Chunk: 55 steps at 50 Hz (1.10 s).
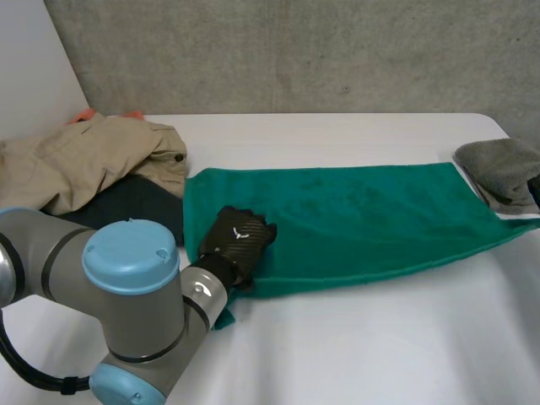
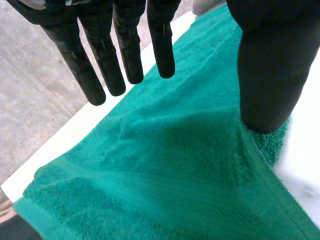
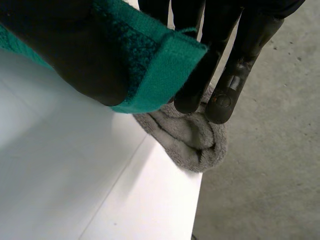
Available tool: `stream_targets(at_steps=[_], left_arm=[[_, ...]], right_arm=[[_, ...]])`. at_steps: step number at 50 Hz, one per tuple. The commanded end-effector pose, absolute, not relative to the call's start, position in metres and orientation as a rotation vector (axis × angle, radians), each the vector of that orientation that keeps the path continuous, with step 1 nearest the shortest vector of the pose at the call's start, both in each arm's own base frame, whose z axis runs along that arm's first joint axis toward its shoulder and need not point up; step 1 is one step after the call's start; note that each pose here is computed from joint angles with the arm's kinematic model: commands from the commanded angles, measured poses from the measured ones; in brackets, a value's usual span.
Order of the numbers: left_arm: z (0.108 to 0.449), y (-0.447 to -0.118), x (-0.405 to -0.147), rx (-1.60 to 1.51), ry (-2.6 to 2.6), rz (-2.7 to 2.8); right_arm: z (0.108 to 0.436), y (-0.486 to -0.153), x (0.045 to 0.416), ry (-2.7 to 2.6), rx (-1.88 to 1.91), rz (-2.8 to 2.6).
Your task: Fold the laundry.
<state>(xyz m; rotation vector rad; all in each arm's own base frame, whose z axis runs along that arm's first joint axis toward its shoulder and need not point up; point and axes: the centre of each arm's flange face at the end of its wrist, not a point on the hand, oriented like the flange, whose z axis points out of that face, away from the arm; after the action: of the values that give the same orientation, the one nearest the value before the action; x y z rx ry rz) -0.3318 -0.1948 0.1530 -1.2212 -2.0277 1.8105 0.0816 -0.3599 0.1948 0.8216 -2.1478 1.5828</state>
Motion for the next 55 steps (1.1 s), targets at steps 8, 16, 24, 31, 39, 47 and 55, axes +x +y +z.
stream_targets(at_steps=[8, 16, 24, 31, 39, 47, 55], left_arm=[[0.176, -0.167, -0.280, -1.062, -2.233, 1.935], [0.158, -0.154, -0.270, -0.895, -2.350, 1.745], [0.133, -0.156, -0.277, -0.860, -2.412, 1.550], [0.134, -0.161, -0.282, -0.858, -2.383, 1.556], [0.118, -0.167, -0.287, -0.883, -2.416, 1.517], [0.108, -0.177, -0.289, -0.874, -2.441, 1.515], [0.193, -0.189, -0.284, -0.721, -2.232, 1.808]], right_arm=[[0.194, -0.365, 0.078, -2.156, 0.769, 1.611], [0.188, -0.366, 0.076, -2.187, 0.752, 1.599], [0.184, -0.364, 0.077, -2.201, 0.756, 1.589], [0.182, -0.362, 0.078, -2.212, 0.760, 1.583], [0.179, -0.359, 0.079, -2.224, 0.765, 1.574], [0.178, -0.359, 0.078, -2.229, 0.763, 1.570], [0.198, -0.351, 0.079, -2.184, 0.771, 1.580]])
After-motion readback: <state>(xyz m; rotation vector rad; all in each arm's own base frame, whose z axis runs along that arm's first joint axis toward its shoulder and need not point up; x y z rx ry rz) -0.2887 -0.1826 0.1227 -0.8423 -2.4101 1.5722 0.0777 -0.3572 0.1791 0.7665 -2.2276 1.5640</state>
